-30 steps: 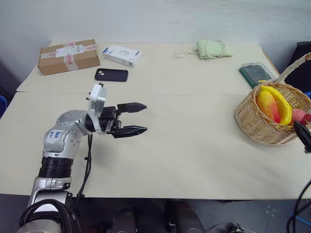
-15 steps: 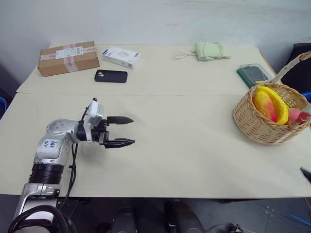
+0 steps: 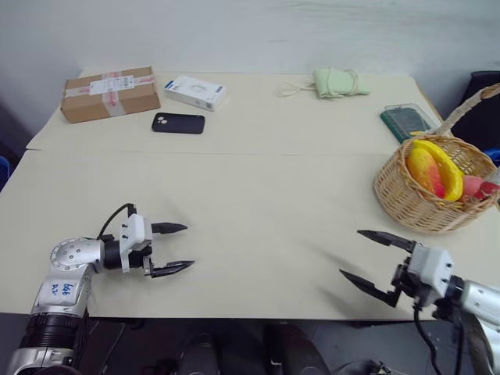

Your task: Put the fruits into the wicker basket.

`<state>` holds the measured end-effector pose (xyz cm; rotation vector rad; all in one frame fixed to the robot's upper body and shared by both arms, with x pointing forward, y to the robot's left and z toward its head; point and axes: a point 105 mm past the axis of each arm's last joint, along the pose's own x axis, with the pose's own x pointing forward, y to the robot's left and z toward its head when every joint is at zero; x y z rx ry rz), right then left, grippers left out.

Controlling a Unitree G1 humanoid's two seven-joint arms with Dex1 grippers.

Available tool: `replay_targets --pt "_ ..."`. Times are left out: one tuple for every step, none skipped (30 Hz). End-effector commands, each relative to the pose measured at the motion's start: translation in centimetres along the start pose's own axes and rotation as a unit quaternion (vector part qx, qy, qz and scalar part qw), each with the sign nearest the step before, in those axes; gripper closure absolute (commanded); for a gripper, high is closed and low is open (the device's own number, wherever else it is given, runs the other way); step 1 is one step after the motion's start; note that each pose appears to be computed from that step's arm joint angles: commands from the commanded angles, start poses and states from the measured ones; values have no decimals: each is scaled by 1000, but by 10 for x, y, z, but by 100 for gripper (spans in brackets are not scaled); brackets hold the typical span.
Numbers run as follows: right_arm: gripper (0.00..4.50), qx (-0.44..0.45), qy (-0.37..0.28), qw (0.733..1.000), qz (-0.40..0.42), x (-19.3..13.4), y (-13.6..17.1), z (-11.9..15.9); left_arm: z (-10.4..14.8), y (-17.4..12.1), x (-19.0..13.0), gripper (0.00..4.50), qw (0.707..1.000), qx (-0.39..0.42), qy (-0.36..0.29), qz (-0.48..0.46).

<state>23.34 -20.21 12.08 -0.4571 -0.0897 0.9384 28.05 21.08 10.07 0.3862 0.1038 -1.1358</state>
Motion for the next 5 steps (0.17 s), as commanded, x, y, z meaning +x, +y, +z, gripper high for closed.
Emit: replay_targets --pt "4 -2 -7 1000 -7 7 -2 -6 5 10 -4 0 999 25 -4 39" --pt "4 -1 -10 1000 -8 9 -2 -7 6 11 -3 0 998 27 -7 47" --pt "4 0 -13 1000 -10 11 -2 -7 7 13 -2 0 998 30 -11 54" --pt "4 1 -15 1000 -11 13 -2 -8 8 14 -2 0 998 30 -14 60" --pt "4 3 -18 1000 -13 15 -2 -9 9 14 -1 0 997 27 -21 64"
